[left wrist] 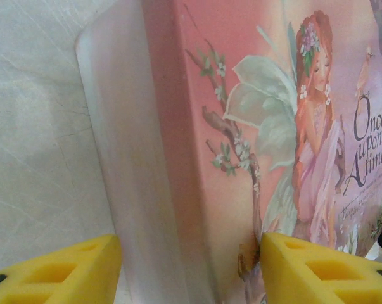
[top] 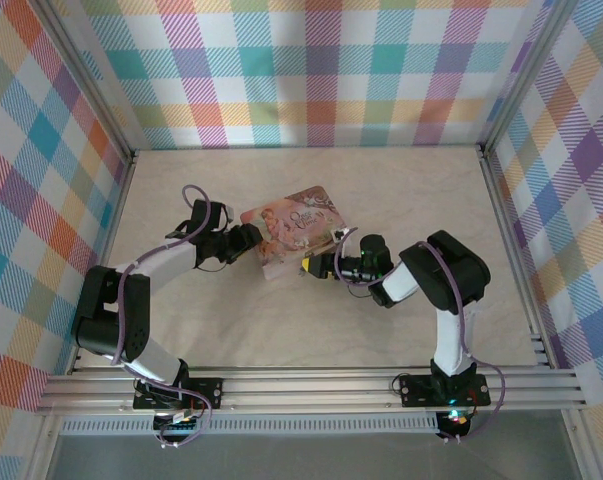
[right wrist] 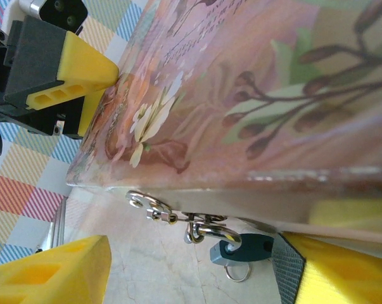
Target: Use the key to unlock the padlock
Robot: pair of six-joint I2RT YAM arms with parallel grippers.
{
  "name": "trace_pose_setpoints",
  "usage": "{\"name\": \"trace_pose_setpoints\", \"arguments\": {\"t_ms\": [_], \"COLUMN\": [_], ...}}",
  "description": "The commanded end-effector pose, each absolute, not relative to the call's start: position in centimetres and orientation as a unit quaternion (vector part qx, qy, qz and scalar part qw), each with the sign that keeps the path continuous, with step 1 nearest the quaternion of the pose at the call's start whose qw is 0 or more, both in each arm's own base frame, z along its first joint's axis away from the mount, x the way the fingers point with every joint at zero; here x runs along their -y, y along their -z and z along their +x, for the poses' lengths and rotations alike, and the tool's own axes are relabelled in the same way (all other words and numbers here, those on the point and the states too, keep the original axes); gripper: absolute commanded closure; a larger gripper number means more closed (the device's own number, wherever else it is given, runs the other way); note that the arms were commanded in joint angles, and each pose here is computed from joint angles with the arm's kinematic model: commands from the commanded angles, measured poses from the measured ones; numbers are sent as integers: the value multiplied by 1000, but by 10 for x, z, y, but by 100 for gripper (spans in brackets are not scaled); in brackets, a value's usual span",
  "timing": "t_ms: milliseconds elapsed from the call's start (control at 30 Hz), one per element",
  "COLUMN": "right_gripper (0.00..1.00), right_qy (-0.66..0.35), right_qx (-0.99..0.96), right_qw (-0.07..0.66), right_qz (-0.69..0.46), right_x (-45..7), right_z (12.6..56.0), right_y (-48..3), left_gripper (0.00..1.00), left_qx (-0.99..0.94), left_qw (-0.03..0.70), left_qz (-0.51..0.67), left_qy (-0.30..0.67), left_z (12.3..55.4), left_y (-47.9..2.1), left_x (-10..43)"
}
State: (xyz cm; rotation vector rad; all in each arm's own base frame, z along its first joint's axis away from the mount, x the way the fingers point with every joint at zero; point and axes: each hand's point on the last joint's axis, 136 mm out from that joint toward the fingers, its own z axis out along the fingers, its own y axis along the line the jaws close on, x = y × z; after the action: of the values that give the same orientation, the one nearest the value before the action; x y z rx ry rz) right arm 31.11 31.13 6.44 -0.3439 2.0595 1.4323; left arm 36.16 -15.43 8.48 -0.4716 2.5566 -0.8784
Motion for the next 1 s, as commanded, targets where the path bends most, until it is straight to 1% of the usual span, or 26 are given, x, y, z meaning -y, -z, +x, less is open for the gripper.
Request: {"name": "trace_pose_setpoints", "arguments": {"t_ms": [0,333,700,967], "right_gripper": [33,40,51,62], "right_qy": [-560,-570,-571,-564], "right_qx": [-753,-746,-747,-755], "right_qw": [311,305,303,296], "right_qz": [-149,-158,-158,-155], "right_x": [-322,-327,-327,-323], "right_z": [314,311,308,303], "right_y": [-79,-81,-78,-69], "left_gripper": [42,42,42,42], "left_qx": [-934,-934,-935,-936], "left_qw": [145,145,142,142], "left_qz": [-180,-181,-180,-180], "left_qy": [273,272,270,269], "left_z": [334,335,333,332], "left_y": [-60,-60,-58,-57], "left_x": [150,150,151,151]}}
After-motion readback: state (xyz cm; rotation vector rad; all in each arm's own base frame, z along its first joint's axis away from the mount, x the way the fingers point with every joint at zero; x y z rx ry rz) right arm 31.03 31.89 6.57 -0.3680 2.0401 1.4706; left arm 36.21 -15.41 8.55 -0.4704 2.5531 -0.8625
